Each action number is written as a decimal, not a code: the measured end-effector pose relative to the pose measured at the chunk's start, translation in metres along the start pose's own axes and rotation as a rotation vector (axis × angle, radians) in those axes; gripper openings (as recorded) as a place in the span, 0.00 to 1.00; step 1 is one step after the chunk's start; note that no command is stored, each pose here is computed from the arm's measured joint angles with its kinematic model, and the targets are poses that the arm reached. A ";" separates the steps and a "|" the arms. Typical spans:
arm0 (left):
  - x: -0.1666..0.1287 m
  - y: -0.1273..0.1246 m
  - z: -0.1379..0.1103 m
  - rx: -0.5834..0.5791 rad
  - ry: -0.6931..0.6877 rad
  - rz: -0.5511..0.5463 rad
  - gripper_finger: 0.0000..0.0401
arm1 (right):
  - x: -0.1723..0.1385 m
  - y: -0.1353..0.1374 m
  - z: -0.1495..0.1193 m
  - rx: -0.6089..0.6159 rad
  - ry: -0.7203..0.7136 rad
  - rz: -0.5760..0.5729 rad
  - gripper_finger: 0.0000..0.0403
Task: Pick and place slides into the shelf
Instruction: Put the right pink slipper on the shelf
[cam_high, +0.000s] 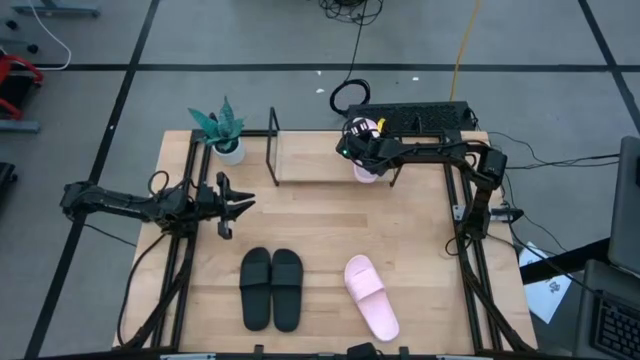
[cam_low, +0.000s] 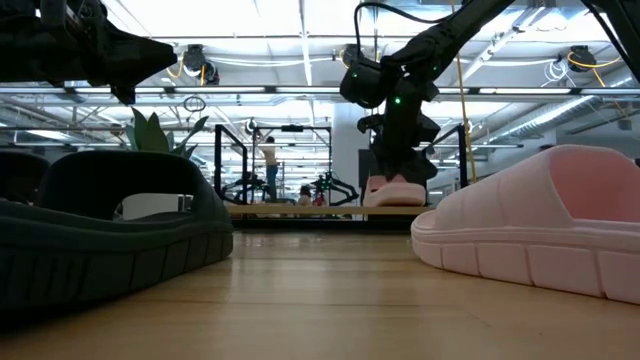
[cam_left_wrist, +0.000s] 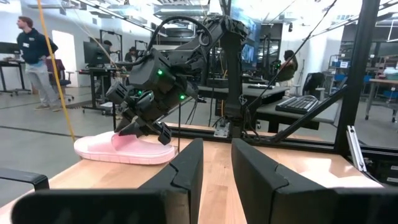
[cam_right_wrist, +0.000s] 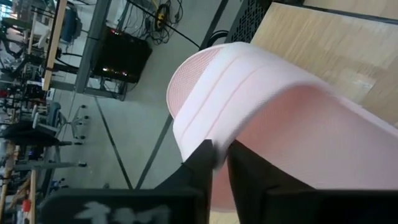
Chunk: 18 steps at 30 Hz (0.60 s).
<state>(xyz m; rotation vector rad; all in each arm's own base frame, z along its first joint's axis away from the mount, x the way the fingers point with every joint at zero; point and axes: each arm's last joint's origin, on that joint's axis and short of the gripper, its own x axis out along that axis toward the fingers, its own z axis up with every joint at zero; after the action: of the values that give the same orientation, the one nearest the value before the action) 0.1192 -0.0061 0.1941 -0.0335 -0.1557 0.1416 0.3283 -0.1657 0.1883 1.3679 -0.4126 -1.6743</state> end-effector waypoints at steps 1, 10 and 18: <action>0.000 0.000 0.000 0.000 0.000 0.000 0.22 | 0.000 0.000 0.000 -0.001 -0.001 0.000 0.06; 0.000 0.000 0.000 0.000 0.000 0.000 0.22 | 0.000 -0.001 0.001 -0.008 -0.006 -0.011 0.03; 0.000 0.000 0.000 0.000 0.000 0.000 0.22 | -0.002 -0.001 0.000 -0.008 -0.003 -0.007 0.03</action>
<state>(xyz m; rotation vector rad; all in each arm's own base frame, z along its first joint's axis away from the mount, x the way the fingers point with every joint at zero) 0.1192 -0.0061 0.1940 -0.0334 -0.1553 0.1412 0.3275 -0.1635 0.1891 1.3631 -0.4034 -1.6815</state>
